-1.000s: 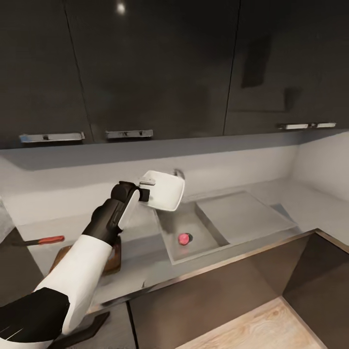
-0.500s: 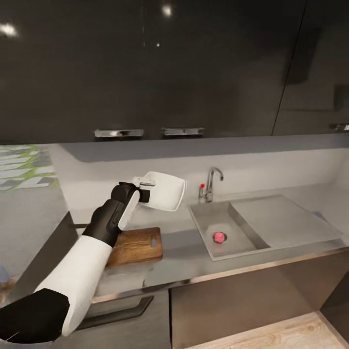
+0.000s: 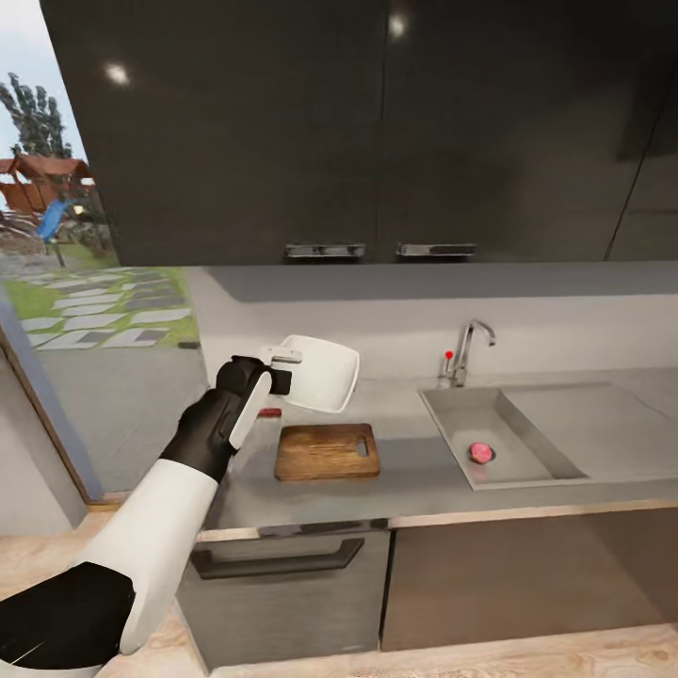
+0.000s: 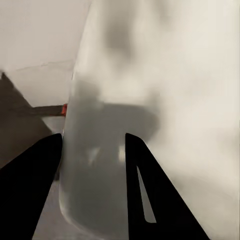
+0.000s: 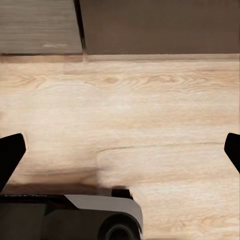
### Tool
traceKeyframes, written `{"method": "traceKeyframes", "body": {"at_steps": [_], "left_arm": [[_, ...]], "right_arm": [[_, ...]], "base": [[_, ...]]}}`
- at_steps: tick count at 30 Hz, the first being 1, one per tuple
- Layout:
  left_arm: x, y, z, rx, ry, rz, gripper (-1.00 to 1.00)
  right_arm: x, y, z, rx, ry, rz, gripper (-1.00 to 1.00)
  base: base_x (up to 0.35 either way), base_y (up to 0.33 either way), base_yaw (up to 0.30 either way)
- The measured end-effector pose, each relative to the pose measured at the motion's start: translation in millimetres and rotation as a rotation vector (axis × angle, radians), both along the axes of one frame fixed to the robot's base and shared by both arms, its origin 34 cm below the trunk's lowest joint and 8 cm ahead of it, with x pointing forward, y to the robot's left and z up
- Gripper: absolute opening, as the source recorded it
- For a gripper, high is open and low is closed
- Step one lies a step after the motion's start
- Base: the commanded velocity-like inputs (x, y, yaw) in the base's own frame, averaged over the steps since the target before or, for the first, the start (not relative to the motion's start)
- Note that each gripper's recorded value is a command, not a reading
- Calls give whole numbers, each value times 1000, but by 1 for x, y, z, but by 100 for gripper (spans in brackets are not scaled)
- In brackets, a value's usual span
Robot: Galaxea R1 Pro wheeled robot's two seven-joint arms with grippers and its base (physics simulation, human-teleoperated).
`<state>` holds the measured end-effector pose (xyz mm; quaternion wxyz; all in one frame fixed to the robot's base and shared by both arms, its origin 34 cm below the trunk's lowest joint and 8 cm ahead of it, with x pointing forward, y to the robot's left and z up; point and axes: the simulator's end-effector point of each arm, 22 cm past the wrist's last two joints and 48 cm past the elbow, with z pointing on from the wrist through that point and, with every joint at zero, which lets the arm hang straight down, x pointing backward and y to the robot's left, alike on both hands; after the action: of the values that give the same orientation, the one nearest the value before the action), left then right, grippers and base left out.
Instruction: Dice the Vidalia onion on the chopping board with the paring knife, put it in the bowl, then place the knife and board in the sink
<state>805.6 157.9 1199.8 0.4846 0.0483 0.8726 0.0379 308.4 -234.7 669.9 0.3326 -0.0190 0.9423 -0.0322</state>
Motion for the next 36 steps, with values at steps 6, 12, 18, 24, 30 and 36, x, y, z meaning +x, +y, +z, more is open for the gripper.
{"method": "traceKeyframes", "body": {"at_steps": [6, 12, 18, 24, 30, 36], "left_arm": [[0, 0, -3, 0, 4, 0, -100], [1, 1, -7, 2, 12, 1, -100], [1, 1, -11, 4, 21, 2, -100], [1, 1, -15, 5, 29, 3, -100], [1, 3, -17, 7, 34, 6, -100], [0, 5, -28, 14, 59, 10, -100]], "right_arm": [[-1, 0, -1, 0, 3, 0, 100], [-2, 0, -1, 0, 5, 0, 100], [-1, 0, -1, -1, 3, 1, 100], [-1, -1, -1, -2, 3, 1, 100], [-1, -2, -1, -3, 3, -1, 100], [-1, -2, -1, -3, 3, -1, 100]], "base": [[-142, 229, 220], [-55, 122, 189], [-4, 11, 38], [0, 0, 1], [0, 0, 29], [0, 0, 182]]}}
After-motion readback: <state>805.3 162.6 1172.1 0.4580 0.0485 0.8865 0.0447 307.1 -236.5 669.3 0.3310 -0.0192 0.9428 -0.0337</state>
